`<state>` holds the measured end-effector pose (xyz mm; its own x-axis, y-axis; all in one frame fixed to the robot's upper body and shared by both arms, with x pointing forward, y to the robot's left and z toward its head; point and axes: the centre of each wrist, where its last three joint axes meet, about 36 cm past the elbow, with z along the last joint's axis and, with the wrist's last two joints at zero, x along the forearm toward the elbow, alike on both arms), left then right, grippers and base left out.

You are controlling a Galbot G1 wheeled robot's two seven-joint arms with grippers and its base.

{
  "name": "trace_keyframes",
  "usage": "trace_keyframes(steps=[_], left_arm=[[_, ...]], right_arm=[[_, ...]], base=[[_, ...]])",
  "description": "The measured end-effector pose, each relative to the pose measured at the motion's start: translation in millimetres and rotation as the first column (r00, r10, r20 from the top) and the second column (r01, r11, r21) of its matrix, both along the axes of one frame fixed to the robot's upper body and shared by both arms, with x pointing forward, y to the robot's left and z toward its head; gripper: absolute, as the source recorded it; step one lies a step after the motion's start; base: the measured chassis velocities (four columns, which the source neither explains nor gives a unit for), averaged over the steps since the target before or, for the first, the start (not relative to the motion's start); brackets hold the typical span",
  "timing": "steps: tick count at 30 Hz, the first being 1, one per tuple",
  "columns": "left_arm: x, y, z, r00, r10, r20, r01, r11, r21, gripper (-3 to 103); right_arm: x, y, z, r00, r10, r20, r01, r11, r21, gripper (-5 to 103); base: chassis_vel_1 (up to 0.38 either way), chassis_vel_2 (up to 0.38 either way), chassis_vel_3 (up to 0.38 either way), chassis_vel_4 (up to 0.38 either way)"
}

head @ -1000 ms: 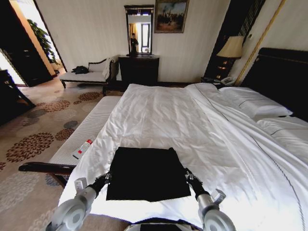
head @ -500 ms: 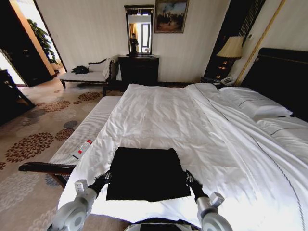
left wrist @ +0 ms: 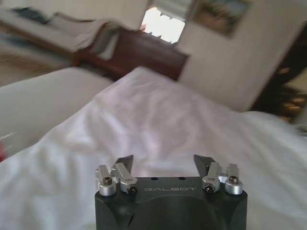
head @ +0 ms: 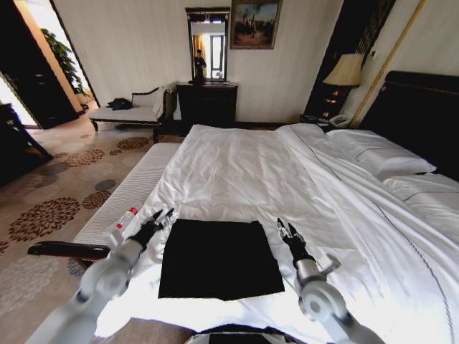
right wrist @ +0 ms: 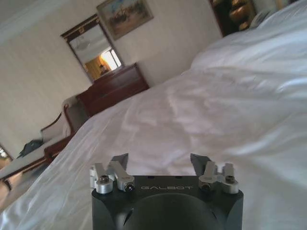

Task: Fold the clothes on the bed.

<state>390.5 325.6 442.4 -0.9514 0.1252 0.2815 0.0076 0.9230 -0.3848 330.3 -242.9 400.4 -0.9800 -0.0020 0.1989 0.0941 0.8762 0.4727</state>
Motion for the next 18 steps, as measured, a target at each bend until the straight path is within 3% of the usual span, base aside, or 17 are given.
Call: trace_keyframes(steps=[1,2,3,5,6,12,18], left_arm=[[12,2,-11,0.999,0.024,-0.023,-0.024,1.0,-0.009,78],[21,2,-19,0.998,0.037,-0.045,-0.038,0.999,-0.024,84],[29,2,-27,0.996,0.047,-0.07,-0.05,0.998,-0.044,89],[35,3,-35,0.994,0.056,-0.094,-0.062,0.996,-0.063,94],[41,3,-44,0.991,0.063,-0.119,-0.073,0.994,-0.082,98],[55,-3,-74,0.982,0.065,-0.178,-0.093,0.984,-0.151,100],[49,-12,-86,0.983,0.028,-0.18,-0.055,0.987,-0.15,102]], right_arm=[[4,2,-4,1.0,0.004,-0.009,-0.004,1.0,0.004,79],[7,3,-7,1.0,0.003,-0.015,-0.003,1.0,0.006,79],[10,3,-10,1.0,0.0,-0.021,0.0,1.0,0.006,89],[12,3,-13,1.0,-0.003,-0.026,0.004,1.0,0.005,89],[16,4,-17,1.0,-0.004,-0.031,0.005,1.0,0.005,98],[25,9,-25,0.999,-0.002,-0.049,0.002,1.0,0.006,100],[28,10,-28,0.998,-0.008,-0.055,0.009,1.0,0.008,100]], base=[[0.0,0.0,0.0,0.0],[0.0,0.0,0.0,0.0],[0.0,0.0,0.0,0.0],[0.0,0.0,0.0,0.0],[0.0,0.0,0.0,0.0],[0.0,0.0,0.0,0.0],[0.0,0.0,0.0,0.0]])
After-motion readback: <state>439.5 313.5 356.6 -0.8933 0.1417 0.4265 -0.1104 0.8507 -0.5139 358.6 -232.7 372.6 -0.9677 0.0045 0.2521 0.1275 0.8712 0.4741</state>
